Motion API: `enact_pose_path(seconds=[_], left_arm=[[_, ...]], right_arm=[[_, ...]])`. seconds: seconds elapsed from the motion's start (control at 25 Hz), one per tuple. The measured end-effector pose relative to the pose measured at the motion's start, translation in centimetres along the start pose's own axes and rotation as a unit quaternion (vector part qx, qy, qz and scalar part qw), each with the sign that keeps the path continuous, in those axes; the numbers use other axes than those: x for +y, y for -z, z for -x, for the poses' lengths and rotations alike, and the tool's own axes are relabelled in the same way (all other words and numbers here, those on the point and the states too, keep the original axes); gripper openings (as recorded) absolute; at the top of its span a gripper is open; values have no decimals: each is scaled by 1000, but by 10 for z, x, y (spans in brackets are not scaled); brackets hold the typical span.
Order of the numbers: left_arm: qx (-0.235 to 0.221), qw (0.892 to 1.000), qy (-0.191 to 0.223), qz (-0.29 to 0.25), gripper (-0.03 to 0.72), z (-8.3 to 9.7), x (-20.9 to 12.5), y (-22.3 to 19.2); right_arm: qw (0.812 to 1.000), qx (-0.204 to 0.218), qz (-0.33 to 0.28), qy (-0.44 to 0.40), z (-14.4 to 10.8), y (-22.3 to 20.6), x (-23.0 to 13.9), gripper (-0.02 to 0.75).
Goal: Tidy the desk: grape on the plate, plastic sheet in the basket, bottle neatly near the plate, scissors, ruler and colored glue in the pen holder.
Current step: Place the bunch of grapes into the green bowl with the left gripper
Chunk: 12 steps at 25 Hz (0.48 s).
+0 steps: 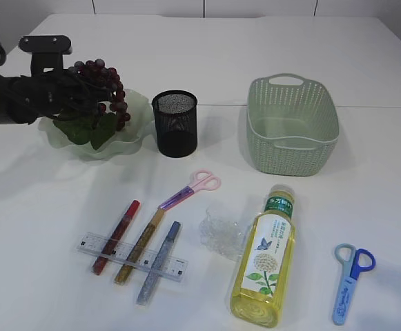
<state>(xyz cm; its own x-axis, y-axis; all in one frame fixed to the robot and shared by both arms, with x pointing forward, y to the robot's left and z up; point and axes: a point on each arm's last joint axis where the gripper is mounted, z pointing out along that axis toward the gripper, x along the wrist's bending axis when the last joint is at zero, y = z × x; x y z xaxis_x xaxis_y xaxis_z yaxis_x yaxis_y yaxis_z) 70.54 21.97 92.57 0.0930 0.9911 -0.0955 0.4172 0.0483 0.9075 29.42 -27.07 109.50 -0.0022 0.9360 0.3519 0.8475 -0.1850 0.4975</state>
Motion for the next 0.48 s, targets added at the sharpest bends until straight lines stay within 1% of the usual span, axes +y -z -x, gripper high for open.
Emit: enact_pose_path(seconds=[0.12,0.2,0.48], left_arm=[[0,1000,0,0,308,0,0,0],[0,1000,-1,-2,356,0,0,0],[-1,1000,-1,-17,413,1,-1,0]], right_arm=[[1000,0,0,0,0,0,0,531],[1000,0,0,0,0,0,0,531],[1000,0,0,0,0,0,0,531]])
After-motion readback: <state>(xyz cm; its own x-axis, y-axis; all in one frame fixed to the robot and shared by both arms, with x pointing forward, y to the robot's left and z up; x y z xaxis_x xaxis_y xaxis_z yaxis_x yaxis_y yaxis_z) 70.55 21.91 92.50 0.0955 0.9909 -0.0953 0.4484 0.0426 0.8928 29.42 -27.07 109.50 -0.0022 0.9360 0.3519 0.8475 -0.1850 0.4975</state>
